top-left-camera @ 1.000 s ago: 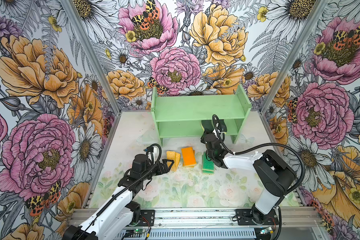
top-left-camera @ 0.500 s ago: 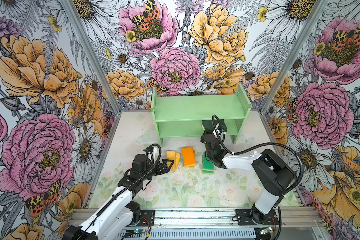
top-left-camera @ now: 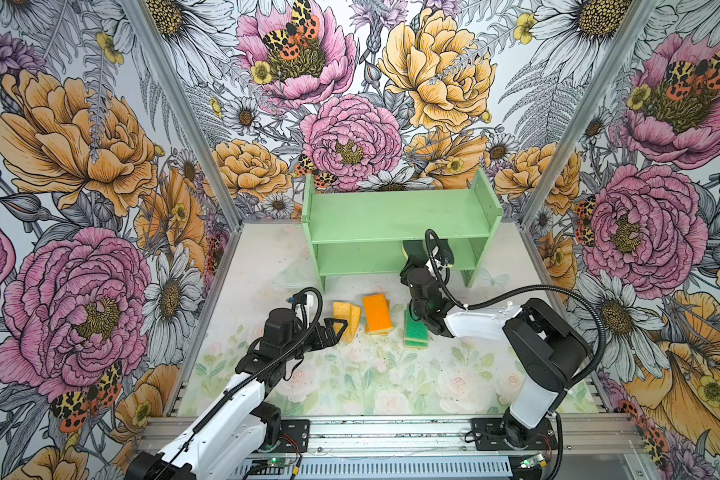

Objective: Place and organize the cleaning sponges onto the shelf
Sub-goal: 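Lower the scouring pad onto the lower shelf with the right gripper, then open the right gripper and release the scouring pad on the shelf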

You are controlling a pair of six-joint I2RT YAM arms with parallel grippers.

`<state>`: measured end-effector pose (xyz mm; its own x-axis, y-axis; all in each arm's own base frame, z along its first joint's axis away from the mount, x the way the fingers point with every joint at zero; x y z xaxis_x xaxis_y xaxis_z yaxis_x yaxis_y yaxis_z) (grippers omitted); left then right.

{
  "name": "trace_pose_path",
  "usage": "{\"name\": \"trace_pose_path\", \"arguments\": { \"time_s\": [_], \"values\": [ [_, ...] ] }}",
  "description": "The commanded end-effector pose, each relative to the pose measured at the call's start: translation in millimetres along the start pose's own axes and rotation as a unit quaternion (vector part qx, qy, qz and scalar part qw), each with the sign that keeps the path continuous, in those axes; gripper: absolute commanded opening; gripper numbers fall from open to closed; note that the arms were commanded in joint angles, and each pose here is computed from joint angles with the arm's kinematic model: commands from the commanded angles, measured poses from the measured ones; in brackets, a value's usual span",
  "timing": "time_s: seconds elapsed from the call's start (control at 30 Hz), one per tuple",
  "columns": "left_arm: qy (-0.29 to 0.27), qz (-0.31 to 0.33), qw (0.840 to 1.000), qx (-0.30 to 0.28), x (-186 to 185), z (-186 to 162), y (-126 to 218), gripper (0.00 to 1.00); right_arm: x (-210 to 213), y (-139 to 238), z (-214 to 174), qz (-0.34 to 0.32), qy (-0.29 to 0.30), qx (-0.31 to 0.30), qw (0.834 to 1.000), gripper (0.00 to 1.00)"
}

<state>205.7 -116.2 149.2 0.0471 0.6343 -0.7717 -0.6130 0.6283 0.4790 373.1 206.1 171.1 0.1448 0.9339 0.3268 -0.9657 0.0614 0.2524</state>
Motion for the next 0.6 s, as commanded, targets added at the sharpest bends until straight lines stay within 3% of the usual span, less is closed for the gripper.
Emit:
{"name": "trace_pose_path", "arguments": {
  "time_s": [0.0,0.57],
  "values": [
    [-0.007,-0.005,1.0,0.003,2.4,-2.2,1.3,0.99,-2.8,-1.2,-15.1,-0.011,0.012,0.024,1.0,0.64],
    [-0.007,-0.004,1.0,0.002,3.1,-2.1,1.1,0.99,-5.0,8.2,-10.1,-0.008,0.012,0.021,1.0,0.68]
  ]
}}
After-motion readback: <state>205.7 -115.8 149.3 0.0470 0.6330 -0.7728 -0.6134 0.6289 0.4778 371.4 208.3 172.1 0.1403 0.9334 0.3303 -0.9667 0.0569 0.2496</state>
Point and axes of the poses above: each gripper's point midway between its finger pads, its own y axis back along the fingers, its own x axis along the line the jaws close on, z = x × y, the point moved 6 cm from there along y, back along the fingers, and after that the axes turned 10 degrees about y, right-handed, at the moved point
